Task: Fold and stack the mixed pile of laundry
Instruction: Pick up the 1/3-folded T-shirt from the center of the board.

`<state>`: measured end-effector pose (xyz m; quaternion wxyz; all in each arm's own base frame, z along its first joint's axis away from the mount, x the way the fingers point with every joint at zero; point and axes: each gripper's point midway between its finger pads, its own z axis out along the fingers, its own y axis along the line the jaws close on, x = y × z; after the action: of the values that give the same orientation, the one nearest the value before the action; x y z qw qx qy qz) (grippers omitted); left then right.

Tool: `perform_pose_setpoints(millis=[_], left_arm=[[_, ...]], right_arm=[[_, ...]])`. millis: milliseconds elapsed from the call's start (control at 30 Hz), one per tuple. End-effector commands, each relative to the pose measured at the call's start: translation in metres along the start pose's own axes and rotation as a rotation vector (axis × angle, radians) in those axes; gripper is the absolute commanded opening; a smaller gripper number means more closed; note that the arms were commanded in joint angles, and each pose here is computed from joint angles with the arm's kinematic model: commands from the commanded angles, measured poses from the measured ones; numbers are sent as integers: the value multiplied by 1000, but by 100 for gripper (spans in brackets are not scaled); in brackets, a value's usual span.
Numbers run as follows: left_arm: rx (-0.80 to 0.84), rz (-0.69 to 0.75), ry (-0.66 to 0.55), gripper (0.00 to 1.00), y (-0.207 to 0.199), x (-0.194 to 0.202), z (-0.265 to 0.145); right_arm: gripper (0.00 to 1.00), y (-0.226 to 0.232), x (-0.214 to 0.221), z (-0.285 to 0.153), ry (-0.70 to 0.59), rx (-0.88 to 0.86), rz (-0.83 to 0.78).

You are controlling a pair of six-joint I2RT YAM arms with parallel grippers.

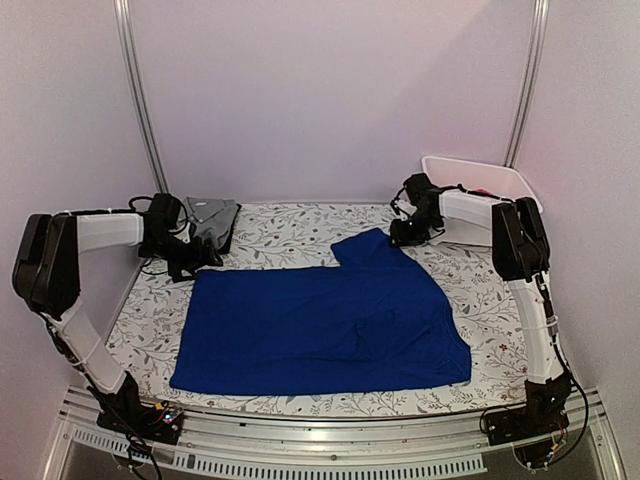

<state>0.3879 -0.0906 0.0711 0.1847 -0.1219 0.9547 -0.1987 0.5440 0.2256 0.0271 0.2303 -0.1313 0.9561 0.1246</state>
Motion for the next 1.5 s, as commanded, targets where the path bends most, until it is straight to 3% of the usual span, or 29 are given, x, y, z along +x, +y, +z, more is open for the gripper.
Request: perform_pose_setpoints(millis=[0, 100, 233, 300, 567, 1067, 1467], left_arm=[[-25, 9, -37, 87, 8, -18, 1], [-40, 3, -41, 86, 15, -22, 3], [-57, 7, -45, 83, 25, -29, 7], [-61, 12, -54, 81, 29, -34, 7], [-18, 44, -65, 64, 37, -43, 21], [-199, 66, -56, 54, 77, -49, 50], [-86, 105, -29, 25, 57, -49, 66]], right_arm=[[35, 2, 15, 19, 51, 8, -18], [27, 8, 24, 26, 72, -5, -30], [6, 15, 18, 22, 57, -31, -35], [0, 17, 10, 15, 34, -31, -36], [0, 21, -15, -12, -38, -31, -29], [0, 25, -36, -31, -97, -33, -22], [0, 20, -39, -38, -107, -18, -18]])
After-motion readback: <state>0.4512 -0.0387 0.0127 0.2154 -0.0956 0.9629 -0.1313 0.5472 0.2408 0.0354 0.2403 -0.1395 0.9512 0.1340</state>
